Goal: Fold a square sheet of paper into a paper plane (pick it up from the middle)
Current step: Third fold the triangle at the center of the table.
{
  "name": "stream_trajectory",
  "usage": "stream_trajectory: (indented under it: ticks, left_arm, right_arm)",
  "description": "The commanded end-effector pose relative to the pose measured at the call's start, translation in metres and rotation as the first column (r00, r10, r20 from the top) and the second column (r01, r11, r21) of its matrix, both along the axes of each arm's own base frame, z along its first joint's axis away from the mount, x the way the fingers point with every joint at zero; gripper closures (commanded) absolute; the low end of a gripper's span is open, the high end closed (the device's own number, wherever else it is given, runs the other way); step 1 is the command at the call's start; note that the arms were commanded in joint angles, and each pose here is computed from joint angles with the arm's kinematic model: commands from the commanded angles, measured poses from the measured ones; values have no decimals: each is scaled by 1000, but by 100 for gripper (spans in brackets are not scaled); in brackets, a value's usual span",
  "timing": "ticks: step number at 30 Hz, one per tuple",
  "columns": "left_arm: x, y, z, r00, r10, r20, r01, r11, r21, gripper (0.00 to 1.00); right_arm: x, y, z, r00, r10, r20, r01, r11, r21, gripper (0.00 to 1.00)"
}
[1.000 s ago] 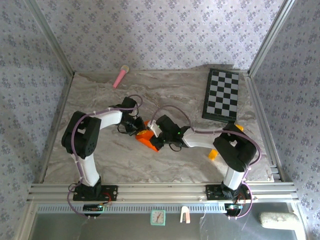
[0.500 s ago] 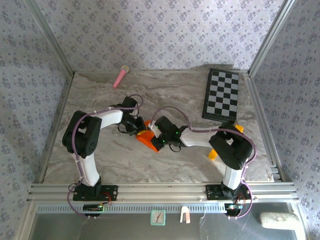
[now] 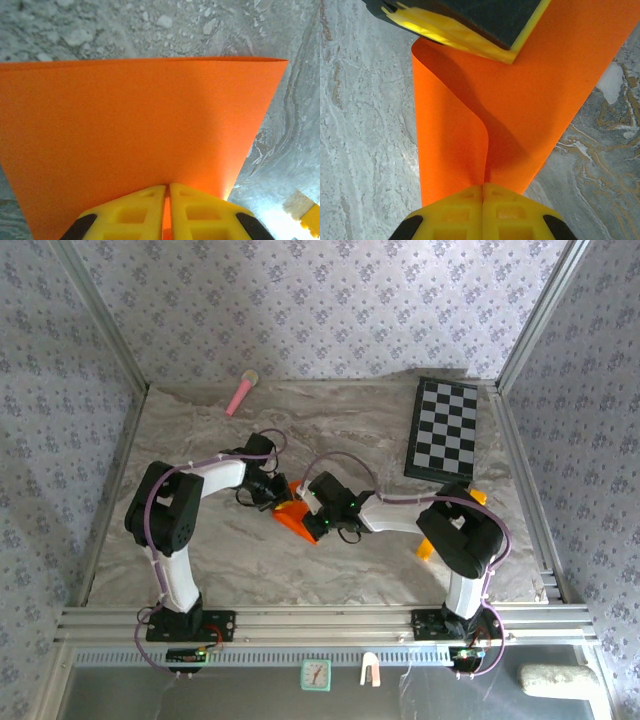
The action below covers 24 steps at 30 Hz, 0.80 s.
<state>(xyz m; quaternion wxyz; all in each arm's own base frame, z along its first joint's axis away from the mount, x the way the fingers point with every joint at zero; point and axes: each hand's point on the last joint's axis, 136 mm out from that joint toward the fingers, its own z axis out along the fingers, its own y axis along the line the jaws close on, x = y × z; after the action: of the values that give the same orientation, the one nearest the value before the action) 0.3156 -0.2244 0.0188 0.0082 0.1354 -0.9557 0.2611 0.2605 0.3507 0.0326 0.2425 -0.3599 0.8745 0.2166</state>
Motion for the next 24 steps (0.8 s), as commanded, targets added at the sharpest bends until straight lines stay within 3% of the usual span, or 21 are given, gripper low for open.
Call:
stream_trajectory:
  ticks: [1,16,24]
  left_arm:
    - [-12,4,-16,998,-22,-53,24,999,48,87]
    - [2,2,6,1000,-20,2,20,999,25,87]
    - [19,38,32,988,134,73,-136,990,22,77]
  right_arm:
    - [2,0,-6,1000,-20,-13,20,999,-31,98]
    - [-1,-3,-16,999,-20,-36,18,998,-64,99]
    - [-1,-4,-18,999,-27,-45,24,998,-65,99]
